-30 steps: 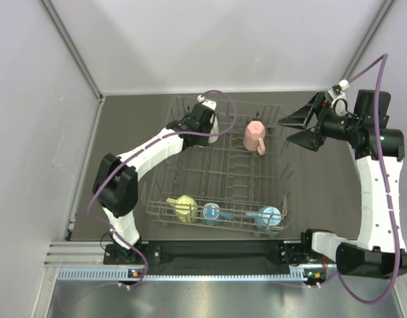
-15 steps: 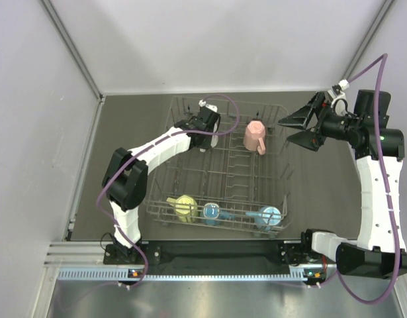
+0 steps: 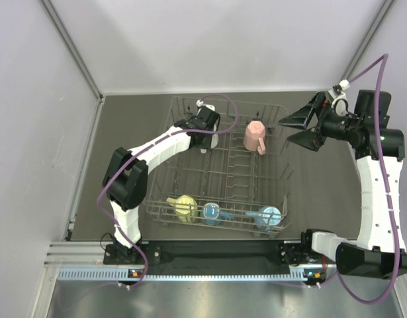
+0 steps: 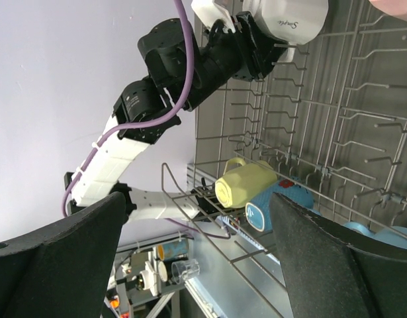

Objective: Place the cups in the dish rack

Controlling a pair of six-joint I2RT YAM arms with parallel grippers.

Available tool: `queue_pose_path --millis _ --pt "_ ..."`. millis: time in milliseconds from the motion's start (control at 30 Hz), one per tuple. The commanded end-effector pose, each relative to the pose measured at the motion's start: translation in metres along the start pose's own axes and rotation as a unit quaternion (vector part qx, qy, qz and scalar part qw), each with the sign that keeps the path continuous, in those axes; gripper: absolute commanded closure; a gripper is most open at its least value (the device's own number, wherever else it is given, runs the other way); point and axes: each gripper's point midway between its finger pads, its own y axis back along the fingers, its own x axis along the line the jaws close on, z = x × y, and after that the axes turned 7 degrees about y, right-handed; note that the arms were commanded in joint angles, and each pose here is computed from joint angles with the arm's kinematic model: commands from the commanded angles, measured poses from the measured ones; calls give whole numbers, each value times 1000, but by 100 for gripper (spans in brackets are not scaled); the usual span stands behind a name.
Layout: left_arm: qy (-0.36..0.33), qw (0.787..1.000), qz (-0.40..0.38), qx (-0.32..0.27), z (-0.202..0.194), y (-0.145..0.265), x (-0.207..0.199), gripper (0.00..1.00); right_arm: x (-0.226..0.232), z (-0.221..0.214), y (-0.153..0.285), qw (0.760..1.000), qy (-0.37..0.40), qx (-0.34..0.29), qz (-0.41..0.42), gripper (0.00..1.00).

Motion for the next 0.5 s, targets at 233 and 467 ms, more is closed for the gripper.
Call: queue_pose_path --millis 233,467 --pt "45 995 -10 -87 59 34 -2 44 5 1 5 1000 13 -8 8 11" --pt "64 991 -19 -114 82 63 0 38 0 2 4 1000 15 -10 0 11"
